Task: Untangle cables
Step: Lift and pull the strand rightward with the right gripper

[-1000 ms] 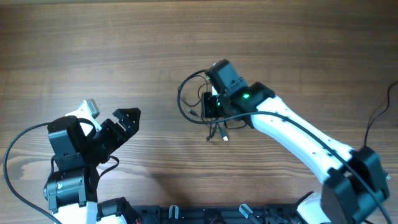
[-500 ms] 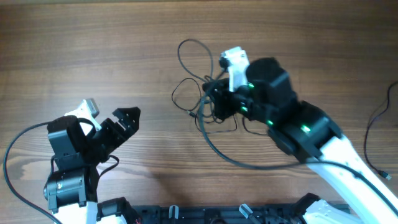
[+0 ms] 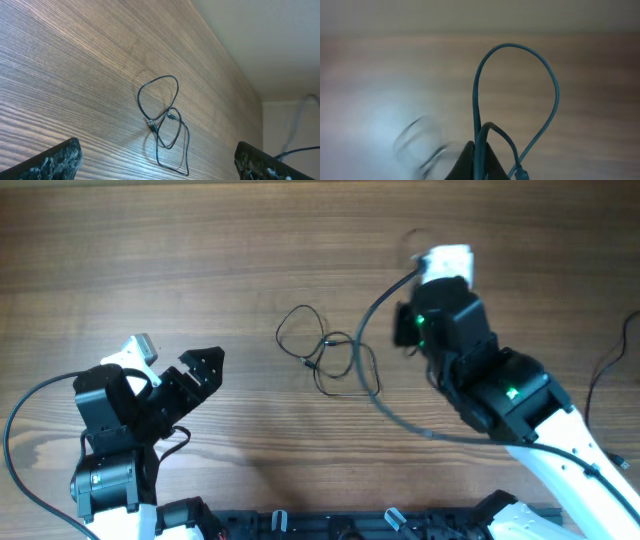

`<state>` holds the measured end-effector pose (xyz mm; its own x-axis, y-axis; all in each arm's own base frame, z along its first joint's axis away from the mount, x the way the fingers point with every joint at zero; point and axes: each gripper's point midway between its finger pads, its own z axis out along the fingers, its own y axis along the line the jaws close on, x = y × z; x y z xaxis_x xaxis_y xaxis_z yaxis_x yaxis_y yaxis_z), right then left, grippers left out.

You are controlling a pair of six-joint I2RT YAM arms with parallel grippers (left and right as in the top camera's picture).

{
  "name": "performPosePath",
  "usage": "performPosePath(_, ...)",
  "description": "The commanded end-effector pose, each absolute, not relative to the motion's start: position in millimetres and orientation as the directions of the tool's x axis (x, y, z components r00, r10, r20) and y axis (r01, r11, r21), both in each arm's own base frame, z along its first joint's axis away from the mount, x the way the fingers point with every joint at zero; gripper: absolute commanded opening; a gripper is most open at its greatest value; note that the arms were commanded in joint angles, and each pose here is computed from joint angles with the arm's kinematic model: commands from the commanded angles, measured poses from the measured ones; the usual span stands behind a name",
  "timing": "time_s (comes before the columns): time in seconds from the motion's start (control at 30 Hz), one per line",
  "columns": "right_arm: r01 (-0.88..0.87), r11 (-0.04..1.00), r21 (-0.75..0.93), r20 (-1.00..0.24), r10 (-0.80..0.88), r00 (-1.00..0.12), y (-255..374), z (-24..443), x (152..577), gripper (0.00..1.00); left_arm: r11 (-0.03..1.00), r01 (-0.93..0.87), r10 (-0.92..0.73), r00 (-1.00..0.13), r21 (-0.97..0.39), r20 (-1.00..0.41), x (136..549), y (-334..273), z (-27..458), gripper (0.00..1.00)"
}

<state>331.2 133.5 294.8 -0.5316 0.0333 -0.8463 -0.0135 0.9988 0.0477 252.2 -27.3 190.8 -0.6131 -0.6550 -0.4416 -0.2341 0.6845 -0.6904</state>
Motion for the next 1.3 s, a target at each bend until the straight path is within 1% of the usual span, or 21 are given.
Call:
performPosePath(0.0,0.389,0.916,-0.101,-0.925,0.057,-0.376,42.7,325.9,342.4,0.04,0.688,-0.215,-0.646,-0.617,-0.693,-0.45,252.4,-28.6,194.3,1.0)
performPosePath(0.07,0.537,0.842,-0.053,-0.945,0.131,-0.299,-6.9,334.8,356.3,0.04,0.688,-0.215,-0.646,-0.616,-0.693,-0.45,252.5,-28.5,194.3,1.0)
performPosePath(0.13,0.59,0.807,-0.033,-0.951,0.157,-0.268,-33.5,337.4,364.5,0.04,0.688,-0.215,-0.646,-0.617,-0.693,-0.45,252.4,-28.6,194.3,1.0)
performPosePath(0.2,0.611,0.791,-0.028,-0.955,0.16,-0.251,-65.4,337.8,382.2,0.04,0.688,-0.215,-0.646,-0.617,-0.693,-0.45,252.4,-28.6,194.3,1.0)
performPosePath(0.27,0.603,0.797,-0.031,-0.958,0.148,-0.245,-87.6,335.5,400.7,0.04,0.688,-0.215,-0.646,-0.617,-0.693,-0.45,252.4,-28.7,194.3,1.0)
performPosePath(0.4,0.58,0.814,-0.028,-0.965,0.129,-0.227,-138.3,315.8,445.1,0.04,0.688,-0.215,-0.646,-0.617,-0.693,-0.45,252.4,-28.7,194.3,1.0)
performPosePath(0.5,0.548,0.835,-0.051,-0.966,0.098,-0.239,-165.9,292.1,472.2,0.04,0.688,-0.215,-0.646,-0.617,-0.693,-0.45,252.4,-28.6,194.3,1.0)
performPosePath(0.57,0.48,0.872,-0.099,-0.962,0.04,-0.27,-179.9,264.8,497.1,0.04,0.688,-0.215,-0.646,-0.617,-0.693,-0.45,252.4,-28.6,194.3,1.0)
performPosePath(0.63,0.45,0.884,-0.128,-0.957,0.009,-0.291,-194.4,232.0,516.2,0.04,0.688,-0.215,-0.646,-0.617,-0.693,-0.45,252.4,-28.6,194.3,1.0)
performPosePath(0.77,0.496,0.858,-0.13,-0.954,0.028,-0.298,-227.5,170.5,534.1,0.04,0.688,-0.215,-0.646,-0.617,-0.693,-0.45,252.4,-28.6,194.3,1.0)
performPosePath(0.9,0.529,0.837,-0.137,-0.946,0.049,-0.321,-255.9,122.7,542.7,0.04,0.688,-0.215,-0.646,-0.617,-0.693,-0.45,252.4,-28.6,194.3,1.0)
performPosePath(1.0,0.552,0.822,-0.14,-0.941,0.063,-0.332,-276.0,107.3,543.9,0.04,0.688,-0.215,-0.646,-0.617,-0.693,-0.45,252.4,-28.6,194.3,1.0)
performPosePath(1.07,0.568,0.812,-0.133,-0.944,0.071,-0.322,-286.8,107.1,543.1,0.05,0.688,-0.215,-0.646,-0.616,-0.693,-0.45,252.5,-28.5,194.3,1.0)
performPosePath(1.1,0.582,0.806,-0.108,-0.949,0.092,-0.303,-291.3,109.7,542.2,0.11,0.688,-0.215,-0.646,-0.617,-0.693,-0.45,252.4,-28.6,194.3,1.0)
performPosePath(1.13,0.589,0.804,-0.079,-0.953,0.114,-0.282,-293.7,110.6,541.6,0.39,0.688,-0.215,-0.646,-0.617,-0.693,-0.45,252.4,-28.6,194.3,1.0)
performPosePath(1.17,0.58,0.812,-0.065,-0.955,0.119,-0.272,-293.4,112.8,542.7,0.55,0.688,-0.215,-0.646,-0.617,-0.693,-0.45,252.4,-28.6,194.3,1.0)
performPosePath(1.23,0.54,0.84,-0.049,-0.956,0.117,-0.269,-286.6,116.0,547.5,1.0,0.688,-0.215,-0.646,-0.616,-0.693,-0.45,252.5,-28.5,194.3,1.0)
performPosePath(1.27,0.519,0.854,-0.04,-0.956,0.118,-0.268,-281.5,117.6,550.0,1.0,0.688,-0.215,-0.646,-0.616,-0.693,-0.45,252.5,-28.5,194.3,1.0)
